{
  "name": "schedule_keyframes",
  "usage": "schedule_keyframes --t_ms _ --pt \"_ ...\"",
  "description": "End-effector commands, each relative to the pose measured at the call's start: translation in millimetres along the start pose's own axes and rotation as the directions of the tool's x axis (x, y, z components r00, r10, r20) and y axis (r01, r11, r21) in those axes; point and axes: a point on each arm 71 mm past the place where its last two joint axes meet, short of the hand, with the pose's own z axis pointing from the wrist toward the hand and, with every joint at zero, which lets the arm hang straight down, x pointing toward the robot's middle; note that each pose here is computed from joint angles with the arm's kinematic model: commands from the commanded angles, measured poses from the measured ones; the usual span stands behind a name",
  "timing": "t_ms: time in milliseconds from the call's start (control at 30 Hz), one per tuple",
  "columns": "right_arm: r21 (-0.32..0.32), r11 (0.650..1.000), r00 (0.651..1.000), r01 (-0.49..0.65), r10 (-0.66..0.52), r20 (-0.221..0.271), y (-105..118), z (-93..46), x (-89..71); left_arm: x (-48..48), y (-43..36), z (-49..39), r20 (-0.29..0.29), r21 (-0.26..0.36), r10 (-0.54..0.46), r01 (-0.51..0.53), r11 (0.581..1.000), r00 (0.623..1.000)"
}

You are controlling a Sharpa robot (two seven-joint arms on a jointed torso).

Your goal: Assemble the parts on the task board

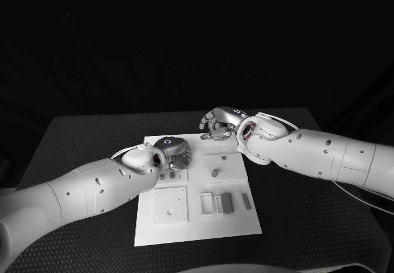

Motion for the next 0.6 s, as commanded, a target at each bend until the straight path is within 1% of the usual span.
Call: schedule_keyframes --t_ms 33,233,600 --pt "-0.005 0.998 0.998 -0.063 0.063 0.028 -0.7 0.1 -2.2 13.1 2.9 -3.0 -0.060 -0.014 0.008 -0.009 1.000 0.998" --pt "-0.002 0.997 0.996 -0.083 0.083 0.043 -2.3 0.3 -3.5 12.7 3.1 -3.3 -0.054 -0.014 0.008 -0.008 1.000 0.999" --pt "0.006 0.992 0.992 -0.123 0.122 0.043 -6.3 0.7 -4.0 11.8 2.5 -3.4 -0.041 -0.007 0.006 -0.007 1.000 0.999"
